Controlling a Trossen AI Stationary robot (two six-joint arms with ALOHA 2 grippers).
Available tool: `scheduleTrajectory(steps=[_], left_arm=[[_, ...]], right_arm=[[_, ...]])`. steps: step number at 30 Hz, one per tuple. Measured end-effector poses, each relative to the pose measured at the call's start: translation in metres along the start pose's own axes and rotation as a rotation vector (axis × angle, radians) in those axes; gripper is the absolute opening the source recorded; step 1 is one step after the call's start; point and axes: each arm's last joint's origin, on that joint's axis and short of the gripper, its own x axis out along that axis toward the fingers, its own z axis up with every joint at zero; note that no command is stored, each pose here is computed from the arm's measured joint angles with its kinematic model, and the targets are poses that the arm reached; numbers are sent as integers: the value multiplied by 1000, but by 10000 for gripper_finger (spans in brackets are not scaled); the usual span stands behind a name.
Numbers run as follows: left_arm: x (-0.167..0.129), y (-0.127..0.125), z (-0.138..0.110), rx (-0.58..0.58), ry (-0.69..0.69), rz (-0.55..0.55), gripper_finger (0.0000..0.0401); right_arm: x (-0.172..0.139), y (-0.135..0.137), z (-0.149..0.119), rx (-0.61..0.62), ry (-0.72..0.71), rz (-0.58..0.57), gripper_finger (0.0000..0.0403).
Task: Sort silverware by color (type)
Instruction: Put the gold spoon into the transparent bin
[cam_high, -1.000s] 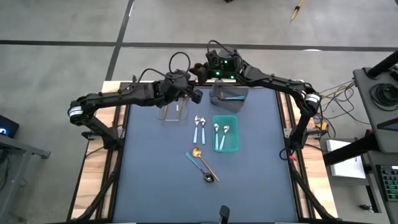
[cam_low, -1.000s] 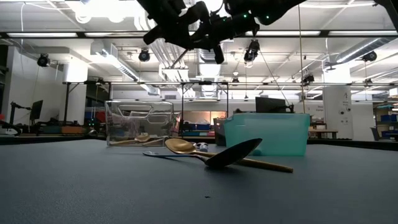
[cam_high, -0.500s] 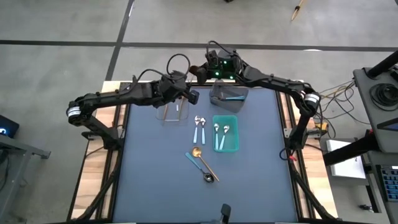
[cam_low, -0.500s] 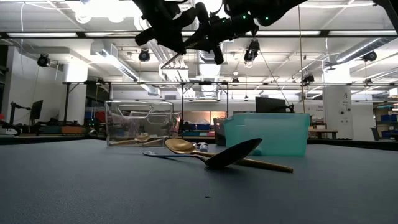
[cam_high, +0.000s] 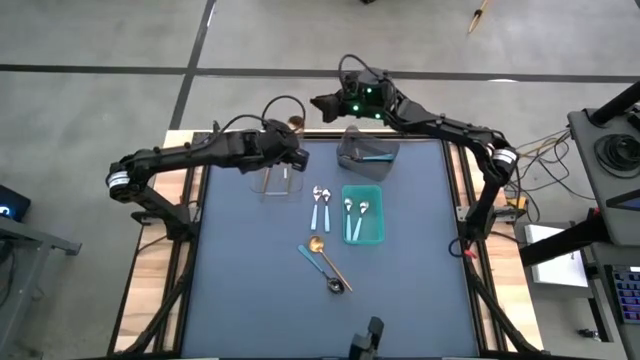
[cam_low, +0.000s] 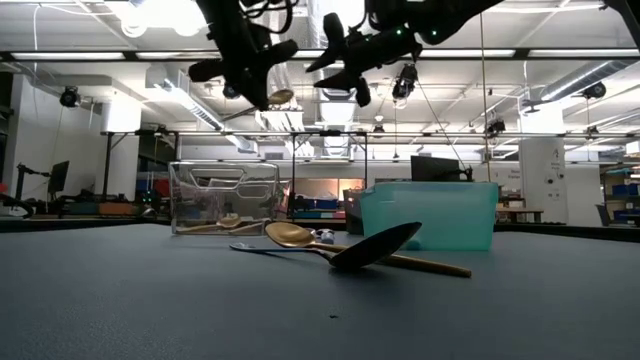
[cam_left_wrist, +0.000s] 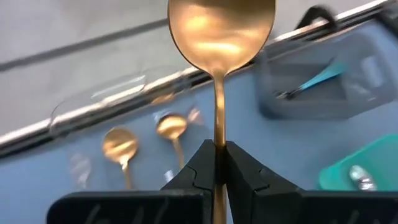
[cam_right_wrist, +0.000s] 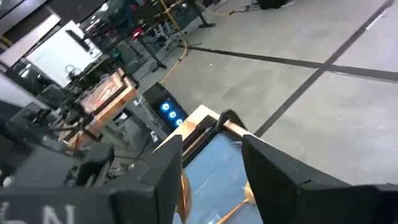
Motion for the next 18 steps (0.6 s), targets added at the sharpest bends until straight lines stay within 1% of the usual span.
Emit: scheduleTrajectory(steps=[6,11,14,18], left_arm=[[11,11,-8,-70,71,44,0],[37,25,-10,-194,116,-7,0],[50,36,-11,-262,132,-7,0],[64,51,-13,-318,156,22,0]], right_arm=[[-16,-7,12,14,8,-44,175],[-26,-6,16,-17,27,-63,176],[-30,-4,17,-27,35,-67,176],[-32,-3,17,-30,48,-74,176]])
